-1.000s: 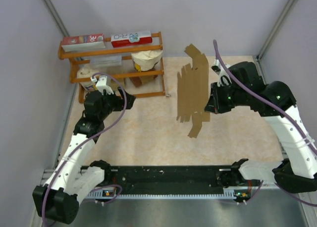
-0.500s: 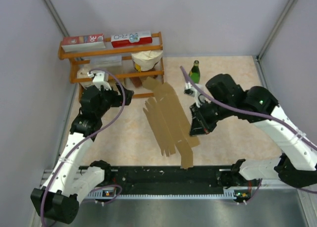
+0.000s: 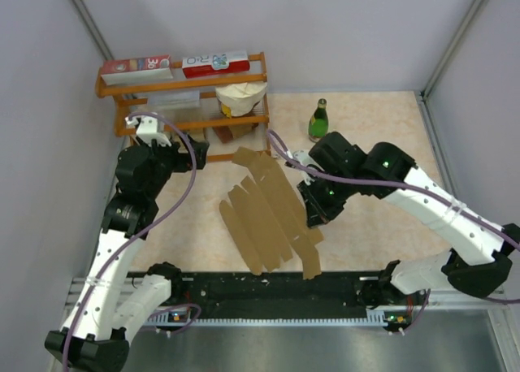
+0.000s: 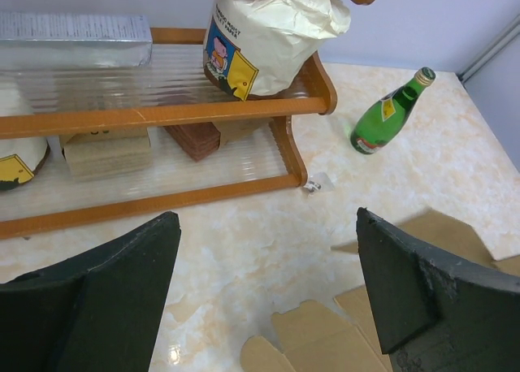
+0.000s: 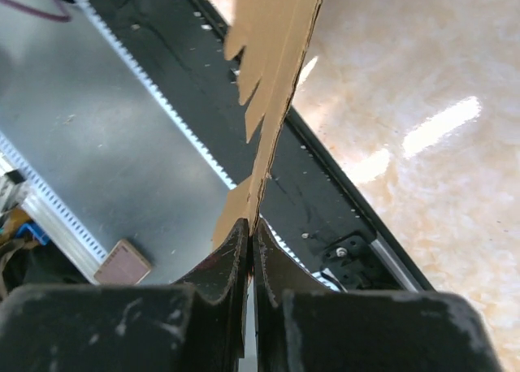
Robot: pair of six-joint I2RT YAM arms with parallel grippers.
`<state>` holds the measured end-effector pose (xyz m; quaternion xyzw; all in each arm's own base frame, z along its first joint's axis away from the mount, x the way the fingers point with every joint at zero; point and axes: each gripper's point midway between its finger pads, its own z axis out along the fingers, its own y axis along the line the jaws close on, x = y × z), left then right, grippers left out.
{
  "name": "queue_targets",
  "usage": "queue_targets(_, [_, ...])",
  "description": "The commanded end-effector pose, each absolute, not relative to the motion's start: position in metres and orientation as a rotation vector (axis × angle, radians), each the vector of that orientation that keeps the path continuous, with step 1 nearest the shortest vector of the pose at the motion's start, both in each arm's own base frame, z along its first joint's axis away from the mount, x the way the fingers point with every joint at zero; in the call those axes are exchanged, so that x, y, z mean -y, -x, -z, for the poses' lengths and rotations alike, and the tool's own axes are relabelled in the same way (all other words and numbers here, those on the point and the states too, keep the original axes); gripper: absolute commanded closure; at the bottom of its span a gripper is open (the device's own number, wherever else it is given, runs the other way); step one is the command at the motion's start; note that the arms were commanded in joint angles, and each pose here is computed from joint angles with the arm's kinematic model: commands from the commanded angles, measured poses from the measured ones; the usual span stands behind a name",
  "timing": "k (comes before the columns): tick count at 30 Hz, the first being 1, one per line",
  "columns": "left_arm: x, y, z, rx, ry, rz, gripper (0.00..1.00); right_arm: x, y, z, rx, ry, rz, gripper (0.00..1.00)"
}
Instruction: Fold the paper box
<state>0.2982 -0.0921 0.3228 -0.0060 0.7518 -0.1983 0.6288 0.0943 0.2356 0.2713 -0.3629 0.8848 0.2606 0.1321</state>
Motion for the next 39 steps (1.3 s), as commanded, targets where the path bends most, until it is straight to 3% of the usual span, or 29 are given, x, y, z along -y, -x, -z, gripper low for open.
queue_targets(1, [0.091, -0.297, -0.339, -1.687, -0.010, 0.440, 0.07, -0.189, -0.086, -0.235, -2.832, 1.066, -0.385, 0.99])
queue_targets(9, [0.095, -0.297, -0.325, -1.718, -0.021, 0.456, 0.07, -0.187, -0.111, -0.200, -2.928, 0.989, -0.151, 0.91])
queue_targets(16, [0.100, -0.296, -0.311, -1.748, -0.027, 0.483, 0.07, -0.179, -0.125, -0.176, -2.963, 0.892, -0.059, 0.49])
queue_targets(19, [0.101, -0.296, -0.306, -1.760, -0.024, 0.490, 0.07, -0.168, -0.140, -0.174, -2.940, 0.771, 0.011, 0.38])
queue_targets(23, [0.102, -0.296, -0.300, -1.770, -0.024, 0.501, 0.07, -0.158, -0.172, -0.186, -2.819, 0.522, -0.007, 0.33])
queue_targets(27, [0.108, -0.298, -0.294, -1.779, -0.040, 0.531, 0.07, -0.167, -0.197, -0.193, -2.697, 0.300, -0.324, 0.31])
queue_targets(35, [0.176, -0.285, -0.284, -1.762, -0.353, 0.916, 0.03, -0.176, -0.209, -0.160, -2.674, 0.160, -0.627, 0.31])
queue_targets(39, [0.183, -0.287, -0.272, -1.800, -0.377, 0.925, 0.04, -0.181, -0.220, -0.144, -2.641, 0.074, -0.766, 0.31])
